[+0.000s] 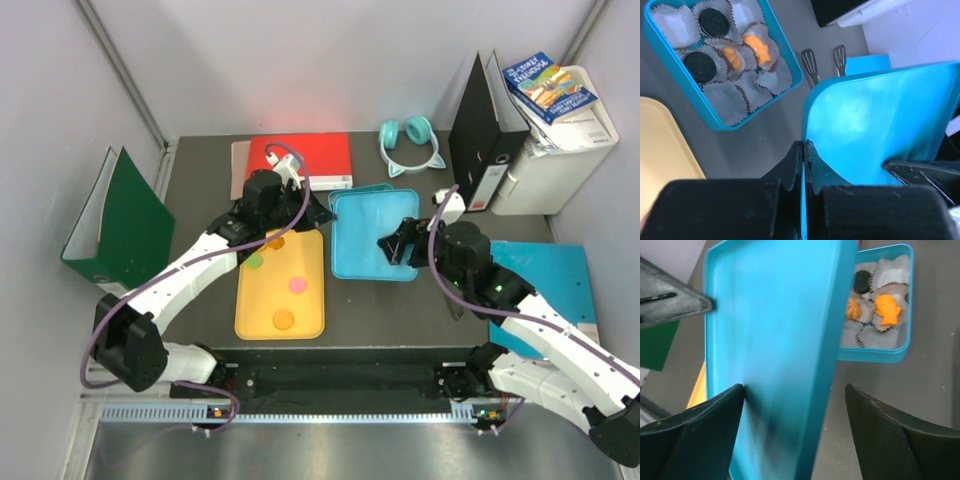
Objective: Pack the cookies
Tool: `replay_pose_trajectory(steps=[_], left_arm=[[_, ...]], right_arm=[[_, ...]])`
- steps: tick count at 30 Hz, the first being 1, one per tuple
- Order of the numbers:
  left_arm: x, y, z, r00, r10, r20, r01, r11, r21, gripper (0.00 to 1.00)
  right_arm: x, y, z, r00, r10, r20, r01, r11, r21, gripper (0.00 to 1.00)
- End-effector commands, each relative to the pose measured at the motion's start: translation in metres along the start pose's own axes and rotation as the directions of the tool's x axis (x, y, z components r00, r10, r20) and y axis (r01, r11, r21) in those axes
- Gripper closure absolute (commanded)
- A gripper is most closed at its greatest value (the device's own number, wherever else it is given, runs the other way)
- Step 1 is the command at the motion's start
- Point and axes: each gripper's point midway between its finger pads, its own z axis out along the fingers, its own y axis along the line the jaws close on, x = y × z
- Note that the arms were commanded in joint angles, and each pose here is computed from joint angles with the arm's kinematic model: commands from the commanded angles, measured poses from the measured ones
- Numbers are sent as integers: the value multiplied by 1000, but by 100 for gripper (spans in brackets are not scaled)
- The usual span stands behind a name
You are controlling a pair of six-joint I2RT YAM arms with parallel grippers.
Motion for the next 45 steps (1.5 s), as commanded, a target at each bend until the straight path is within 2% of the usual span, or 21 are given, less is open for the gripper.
replay_pose_trajectory(steps=[1,2,5,9,13,14,15,17,18,22,27,30,33,34,35,36,37,38,39,40,45], left_arm=[[-16,-25,-12,998,19,63,-25,995,101,100],[-17,-23,-11,998,16,63,-22,995,97,100],[-18,-18,-10,998,7,63,-13,996,85,100],[-20,-8,-7,998,-18,65,14,998,60,98],[-30,12,-7,995,-56,84,56,998,8,83],[-31,17,-6,994,-73,85,74,997,-3,79],[-31,25,-6,992,-91,83,93,995,-24,62],[-36,41,-8,986,-133,102,141,987,-75,43],[-39,54,-10,981,-149,125,165,978,-127,27],[-38,88,-18,959,-234,162,268,933,-242,9],[-42,101,-25,937,-272,220,331,895,-300,2],[-49,104,-31,923,-275,270,355,879,-320,2],[-56,103,-35,913,-277,298,369,873,-320,2],[-60,101,-34,914,-275,299,366,876,-314,2],[-60,96,-32,917,-281,282,361,885,-293,2],[-62,91,-30,920,-281,274,355,894,-275,2],[-64,87,-27,924,-282,259,347,902,-256,2],[-62,81,-25,929,-288,233,341,911,-233,2],[-65,76,-23,932,-283,226,330,920,-211,2],[-68,70,-23,937,-270,220,313,930,-191,2],[-75,44,-26,953,-249,174,267,960,-86,2]], right_arm=[[-41,24,-4,993,22,117,-11,996,-90,30],[-43,26,-6,992,26,127,-13,995,-101,41],[-45,28,-8,991,26,132,-11,993,-114,62],[-47,30,-14,990,23,143,-5,992,-125,81],[-53,30,-22,987,10,162,11,992,-129,97],[-54,30,-23,986,6,165,16,991,-129,98],[-55,30,-24,986,0,168,22,992,-128,98],[-61,31,-27,983,-27,183,51,991,-126,98],[-61,31,-28,983,-39,180,62,991,-122,98],[-69,27,-29,975,-113,191,132,987,-89,100],[-80,20,-24,951,-262,166,265,964,0,100],[-80,13,-19,876,-469,115,455,882,125,100],[-79,12,-17,737,-673,56,637,721,272,100],[-77,0,-12,655,-755,-32,713,603,358,100],[-67,8,-8,594,-802,-63,763,536,362,100],[-74,13,-4,570,-820,-54,760,501,415,100],[-66,3,1,454,-873,-179,821,331,466,100],[-64,9,3,413,-890,-191,830,282,482,100],[-76,19,4,445,-886,-128,780,313,542,100],[-72,11,3,351,-911,-219,814,181,551,100],[-61,29,3,198,-959,-203,813,46,580,100]])
